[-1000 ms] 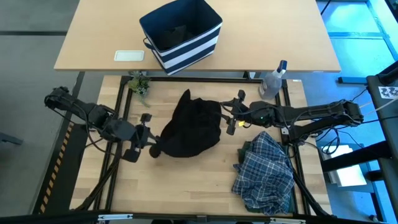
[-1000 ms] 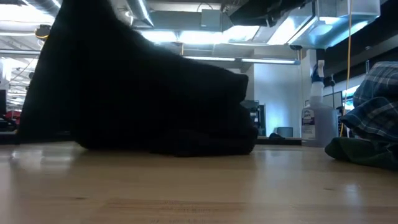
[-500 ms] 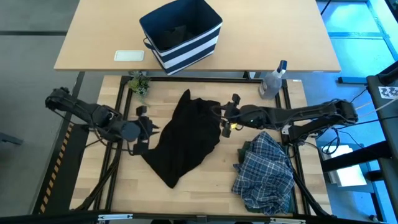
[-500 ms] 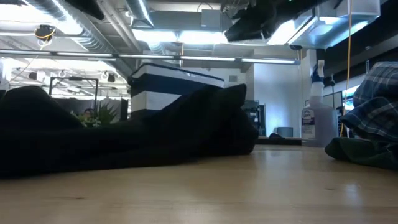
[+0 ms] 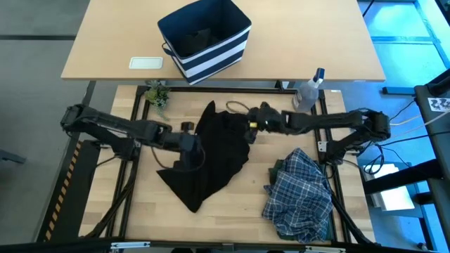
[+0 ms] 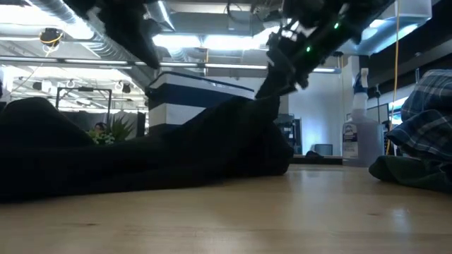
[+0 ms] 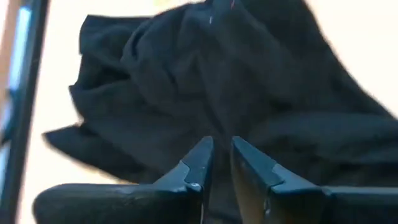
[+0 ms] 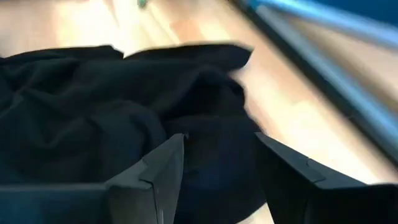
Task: Fold Laundry from Bin
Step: Fold the black shirt
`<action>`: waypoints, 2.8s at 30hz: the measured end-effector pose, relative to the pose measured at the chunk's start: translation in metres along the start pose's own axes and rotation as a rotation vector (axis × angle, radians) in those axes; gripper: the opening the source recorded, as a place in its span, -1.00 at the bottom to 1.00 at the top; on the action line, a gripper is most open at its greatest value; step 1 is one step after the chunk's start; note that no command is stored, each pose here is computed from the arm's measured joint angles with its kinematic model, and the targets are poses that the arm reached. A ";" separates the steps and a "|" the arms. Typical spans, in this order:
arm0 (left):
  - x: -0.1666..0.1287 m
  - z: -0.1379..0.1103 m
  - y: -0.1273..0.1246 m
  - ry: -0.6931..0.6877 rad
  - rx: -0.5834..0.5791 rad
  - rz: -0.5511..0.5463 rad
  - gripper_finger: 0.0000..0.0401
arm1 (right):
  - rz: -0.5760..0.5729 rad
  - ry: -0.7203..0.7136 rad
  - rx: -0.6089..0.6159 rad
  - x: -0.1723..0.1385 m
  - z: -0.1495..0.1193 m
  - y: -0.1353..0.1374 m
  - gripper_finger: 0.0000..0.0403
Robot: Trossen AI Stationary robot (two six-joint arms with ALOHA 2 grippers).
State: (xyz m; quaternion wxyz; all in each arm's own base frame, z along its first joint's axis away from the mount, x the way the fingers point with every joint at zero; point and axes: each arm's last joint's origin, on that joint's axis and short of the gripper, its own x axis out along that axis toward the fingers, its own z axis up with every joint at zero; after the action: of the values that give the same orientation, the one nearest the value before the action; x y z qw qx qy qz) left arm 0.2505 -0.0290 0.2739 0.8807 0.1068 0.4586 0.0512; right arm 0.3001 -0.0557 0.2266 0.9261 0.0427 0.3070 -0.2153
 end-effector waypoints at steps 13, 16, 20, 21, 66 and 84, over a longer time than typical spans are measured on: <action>0.040 -0.021 0.048 -0.084 -0.125 -0.044 -0.99 | 0.097 0.167 0.098 0.045 -0.021 -0.071 -0.05; 0.051 -0.031 0.049 -0.115 -0.143 -0.042 -1.00 | 0.141 0.180 0.106 0.053 -0.020 -0.077 -0.05; 0.055 -0.033 0.051 -0.147 -0.154 -0.030 -1.00 | 0.214 0.196 0.098 0.067 -0.014 -0.076 -0.05; 0.055 -0.032 0.051 -0.156 -0.149 -0.031 -1.00 | 0.214 0.203 0.093 0.071 -0.013 -0.076 -0.05; 0.052 -0.031 0.041 -0.163 -0.094 -0.065 -1.00 | 0.231 0.499 -0.245 0.105 0.017 -0.051 0.06; 0.052 -0.031 0.042 -0.164 -0.094 -0.065 -1.00 | 0.185 0.574 -0.285 0.104 0.033 -0.052 -0.95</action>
State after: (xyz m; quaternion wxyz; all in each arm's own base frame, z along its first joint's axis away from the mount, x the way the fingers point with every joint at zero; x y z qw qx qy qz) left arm 0.2557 0.0255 0.2250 0.9206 0.0541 0.3852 0.0351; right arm 0.3710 -0.1489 0.1950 0.8141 -0.0007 0.5771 -0.0644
